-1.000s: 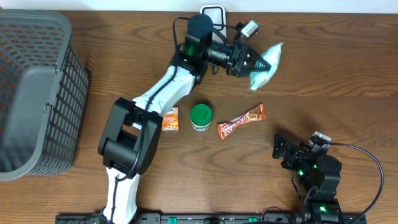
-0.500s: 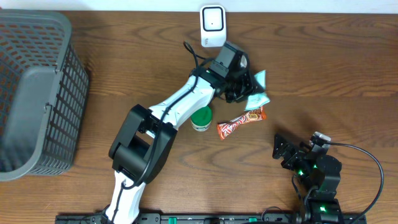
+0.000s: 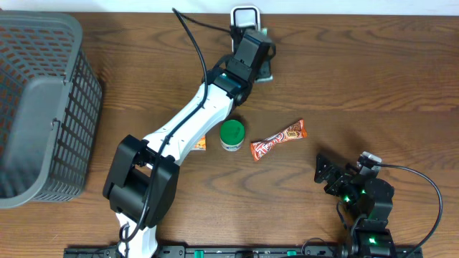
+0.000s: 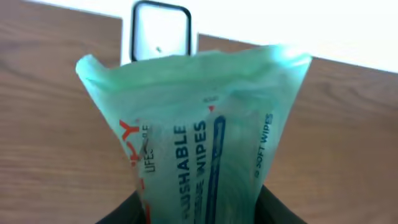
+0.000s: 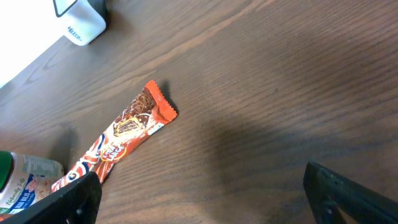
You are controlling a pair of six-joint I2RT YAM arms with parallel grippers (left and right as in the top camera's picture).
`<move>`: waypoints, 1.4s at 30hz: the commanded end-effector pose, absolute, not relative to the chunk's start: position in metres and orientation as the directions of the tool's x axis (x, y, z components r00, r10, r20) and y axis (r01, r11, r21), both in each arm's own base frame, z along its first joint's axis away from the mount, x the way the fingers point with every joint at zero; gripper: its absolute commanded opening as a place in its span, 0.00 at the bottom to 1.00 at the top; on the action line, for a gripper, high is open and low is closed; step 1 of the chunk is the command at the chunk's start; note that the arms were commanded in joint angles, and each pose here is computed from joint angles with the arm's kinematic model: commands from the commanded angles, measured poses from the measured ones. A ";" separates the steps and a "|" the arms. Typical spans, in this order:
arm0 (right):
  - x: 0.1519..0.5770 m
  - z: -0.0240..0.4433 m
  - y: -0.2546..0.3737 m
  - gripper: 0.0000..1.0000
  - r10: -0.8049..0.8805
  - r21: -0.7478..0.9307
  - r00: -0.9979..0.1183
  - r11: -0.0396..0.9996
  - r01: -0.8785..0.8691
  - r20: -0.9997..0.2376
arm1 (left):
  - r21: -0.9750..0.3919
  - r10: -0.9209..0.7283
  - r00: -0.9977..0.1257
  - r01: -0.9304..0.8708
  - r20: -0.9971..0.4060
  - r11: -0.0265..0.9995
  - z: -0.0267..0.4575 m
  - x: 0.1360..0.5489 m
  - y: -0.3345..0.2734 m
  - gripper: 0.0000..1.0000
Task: Scan the item barcode
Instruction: 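Present the wet-wipe pack barcode under the white scanner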
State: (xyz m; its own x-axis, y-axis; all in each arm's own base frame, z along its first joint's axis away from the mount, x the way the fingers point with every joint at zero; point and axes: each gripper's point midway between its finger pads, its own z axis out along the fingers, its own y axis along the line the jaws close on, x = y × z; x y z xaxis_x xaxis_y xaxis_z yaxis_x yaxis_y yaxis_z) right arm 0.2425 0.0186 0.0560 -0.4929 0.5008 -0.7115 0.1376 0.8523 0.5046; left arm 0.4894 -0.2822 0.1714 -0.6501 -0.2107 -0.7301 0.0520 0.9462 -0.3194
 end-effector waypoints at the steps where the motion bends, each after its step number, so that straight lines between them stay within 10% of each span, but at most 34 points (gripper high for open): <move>1: 0.242 0.055 0.016 0.99 0.496 0.493 -0.489 0.858 0.145 -0.718 | -0.164 -0.141 -0.517 -0.001 -0.844 0.986 0.179 0.517 -0.260 0.43; 15: 0.242 0.055 0.016 0.99 0.496 0.493 -0.489 0.858 0.145 -0.718 | -0.075 -0.090 -0.338 -0.058 -0.937 0.996 0.178 0.579 -0.233 0.31; 25: 0.242 0.055 0.016 0.99 0.496 0.493 -0.489 0.858 0.145 -0.718 | -0.063 0.018 -0.584 0.119 -0.811 0.991 0.134 0.546 -0.252 0.72; 42: 0.242 0.055 0.016 0.99 0.496 0.493 -0.489 0.858 0.145 -0.718 | -0.046 0.058 -0.703 0.128 -0.709 0.991 0.077 0.536 -0.241 0.79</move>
State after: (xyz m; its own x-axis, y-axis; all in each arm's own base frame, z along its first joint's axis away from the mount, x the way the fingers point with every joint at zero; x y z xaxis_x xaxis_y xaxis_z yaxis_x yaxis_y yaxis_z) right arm 0.2425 0.0186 0.0560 -0.4929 0.5008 -0.7115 0.1376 0.8523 0.5046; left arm 0.5294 -0.2428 0.0934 -0.6921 0.0532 -0.7199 0.1287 0.9904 -0.0505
